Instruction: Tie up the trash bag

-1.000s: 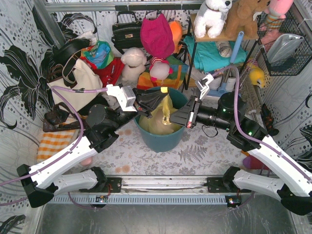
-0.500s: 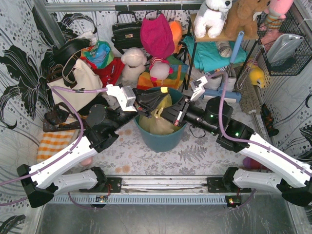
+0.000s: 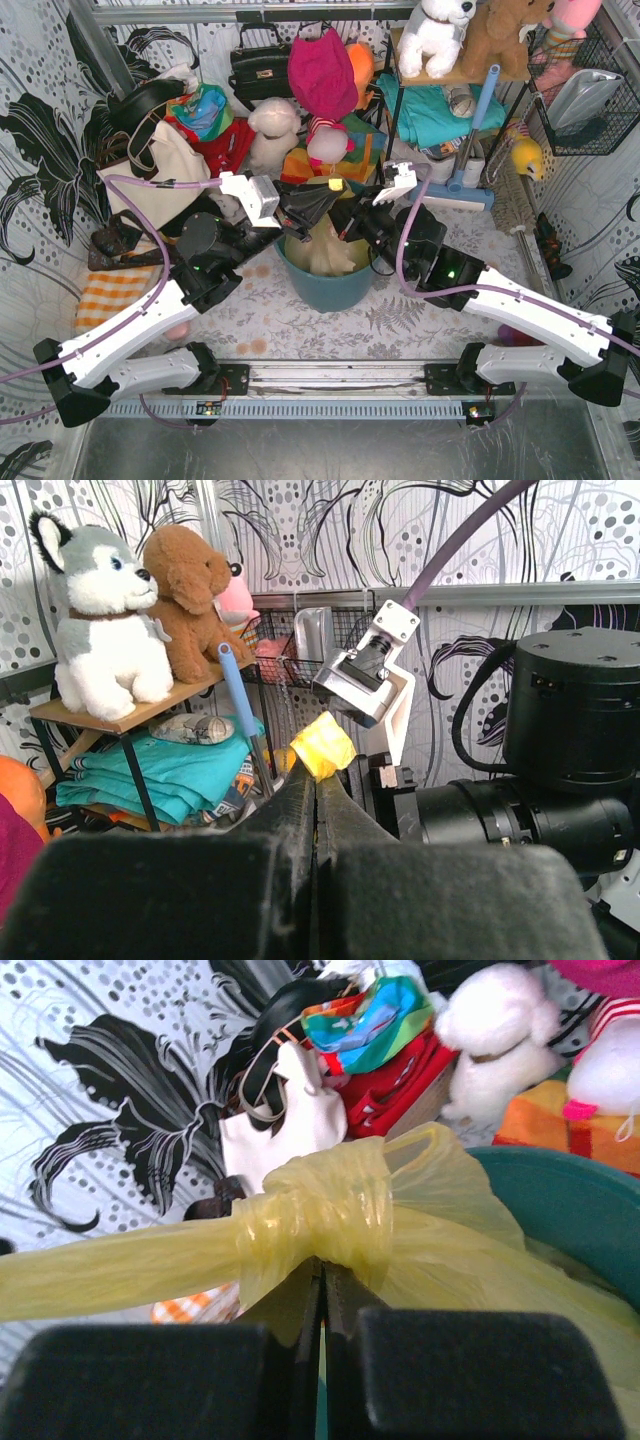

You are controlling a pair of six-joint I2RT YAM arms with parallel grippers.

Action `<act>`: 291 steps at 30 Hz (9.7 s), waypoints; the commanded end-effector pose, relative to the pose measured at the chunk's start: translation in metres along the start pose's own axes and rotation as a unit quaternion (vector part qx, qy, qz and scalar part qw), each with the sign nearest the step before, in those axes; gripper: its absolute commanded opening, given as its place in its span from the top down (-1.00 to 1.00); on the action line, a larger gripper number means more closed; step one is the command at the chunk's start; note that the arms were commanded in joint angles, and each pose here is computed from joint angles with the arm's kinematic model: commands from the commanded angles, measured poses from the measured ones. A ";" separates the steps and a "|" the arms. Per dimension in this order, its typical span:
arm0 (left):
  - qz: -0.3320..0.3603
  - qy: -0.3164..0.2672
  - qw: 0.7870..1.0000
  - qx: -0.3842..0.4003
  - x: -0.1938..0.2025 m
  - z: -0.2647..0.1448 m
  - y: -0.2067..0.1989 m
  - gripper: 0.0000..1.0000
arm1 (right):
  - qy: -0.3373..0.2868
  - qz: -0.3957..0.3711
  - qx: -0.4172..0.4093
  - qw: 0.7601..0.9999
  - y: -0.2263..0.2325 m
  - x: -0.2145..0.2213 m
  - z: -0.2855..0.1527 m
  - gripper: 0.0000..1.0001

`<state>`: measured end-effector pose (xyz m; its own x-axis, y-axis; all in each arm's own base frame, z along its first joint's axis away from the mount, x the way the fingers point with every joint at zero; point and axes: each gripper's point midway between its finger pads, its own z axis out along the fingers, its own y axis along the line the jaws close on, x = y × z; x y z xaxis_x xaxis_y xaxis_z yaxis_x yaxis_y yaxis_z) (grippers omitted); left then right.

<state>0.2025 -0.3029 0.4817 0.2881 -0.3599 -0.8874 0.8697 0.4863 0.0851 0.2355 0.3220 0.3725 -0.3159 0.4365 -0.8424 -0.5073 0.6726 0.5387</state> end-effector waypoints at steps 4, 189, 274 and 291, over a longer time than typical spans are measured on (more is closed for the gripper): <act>0.010 -0.020 1.000 0.006 -0.019 -0.001 -0.001 1.00 | -0.098 -0.014 0.033 0.995 -0.013 -0.022 0.012 1.00; -0.127 0.228 0.959 0.107 0.085 -0.091 0.038 0.91 | -0.296 -0.016 -0.188 0.936 0.051 -0.019 0.032 1.00; -0.121 0.014 0.983 -0.136 -0.006 -0.113 0.073 0.16 | -0.375 -0.223 -0.298 0.849 0.104 -0.018 0.020 1.00; -0.280 -0.016 0.946 -0.162 -0.015 -0.102 0.077 -0.09 | -0.375 -0.224 -0.298 0.849 0.102 -0.018 0.017 1.00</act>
<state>0.2267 -0.1877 0.4344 -0.1733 -0.5987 -0.7820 0.7445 0.4402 -0.5020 0.2168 0.4102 0.4121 0.4743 0.5385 -0.6964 -0.8226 0.5528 -0.1328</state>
